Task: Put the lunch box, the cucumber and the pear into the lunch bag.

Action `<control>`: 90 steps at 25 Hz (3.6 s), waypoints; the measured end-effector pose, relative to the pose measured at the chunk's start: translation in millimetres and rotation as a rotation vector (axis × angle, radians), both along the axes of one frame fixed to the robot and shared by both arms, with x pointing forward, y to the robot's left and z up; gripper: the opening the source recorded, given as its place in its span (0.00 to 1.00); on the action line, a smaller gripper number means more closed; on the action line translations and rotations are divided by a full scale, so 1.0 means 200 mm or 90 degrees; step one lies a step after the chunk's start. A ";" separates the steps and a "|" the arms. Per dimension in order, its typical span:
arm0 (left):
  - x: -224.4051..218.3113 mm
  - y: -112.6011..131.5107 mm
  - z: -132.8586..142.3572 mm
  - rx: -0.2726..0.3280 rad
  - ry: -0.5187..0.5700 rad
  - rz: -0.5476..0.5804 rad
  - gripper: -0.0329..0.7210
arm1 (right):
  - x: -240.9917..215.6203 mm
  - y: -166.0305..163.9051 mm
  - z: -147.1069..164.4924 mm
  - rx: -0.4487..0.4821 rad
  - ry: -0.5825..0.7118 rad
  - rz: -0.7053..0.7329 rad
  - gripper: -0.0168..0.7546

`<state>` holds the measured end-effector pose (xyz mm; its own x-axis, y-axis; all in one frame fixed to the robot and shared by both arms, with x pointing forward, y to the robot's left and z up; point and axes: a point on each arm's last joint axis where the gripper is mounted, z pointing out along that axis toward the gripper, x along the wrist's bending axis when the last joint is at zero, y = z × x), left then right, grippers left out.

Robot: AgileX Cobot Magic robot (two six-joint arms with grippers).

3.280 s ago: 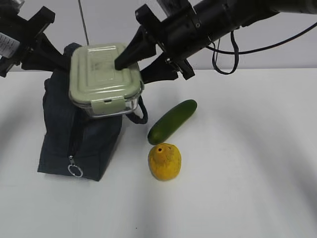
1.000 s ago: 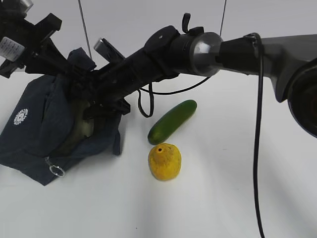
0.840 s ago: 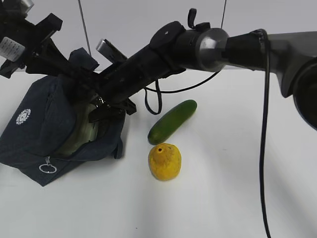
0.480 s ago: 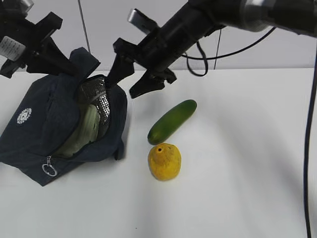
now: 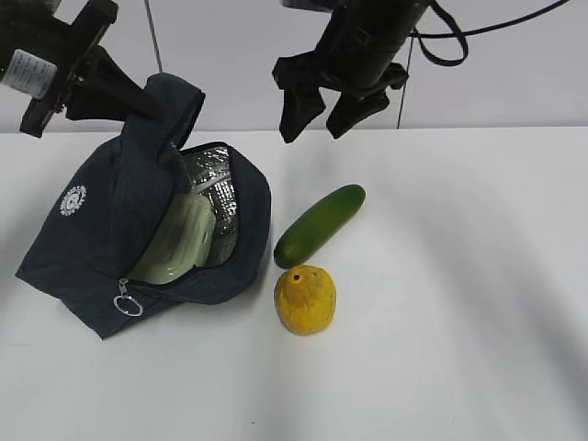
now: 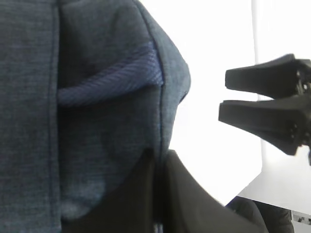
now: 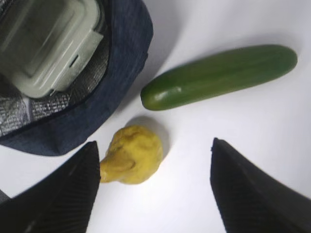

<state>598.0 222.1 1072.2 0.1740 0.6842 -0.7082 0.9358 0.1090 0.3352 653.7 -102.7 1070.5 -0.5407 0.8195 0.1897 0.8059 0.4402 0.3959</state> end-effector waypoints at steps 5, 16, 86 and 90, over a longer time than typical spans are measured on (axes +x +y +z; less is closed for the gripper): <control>0.00 0.00 0.00 -0.004 -0.006 -0.004 0.05 | -0.12 -0.06 0.04 -0.030 -0.001 0.035 0.70; 0.00 0.00 0.00 0.010 -0.008 -0.010 0.05 | -0.27 -0.06 -0.09 -0.108 0.072 -0.016 0.70; -0.03 0.00 -0.01 0.009 0.008 -0.042 0.05 | 0.16 0.14 -0.03 0.058 0.002 -0.168 0.55; -0.03 0.00 -0.01 0.009 0.008 -0.042 0.05 | 0.11 0.18 0.03 0.111 0.025 -0.123 0.55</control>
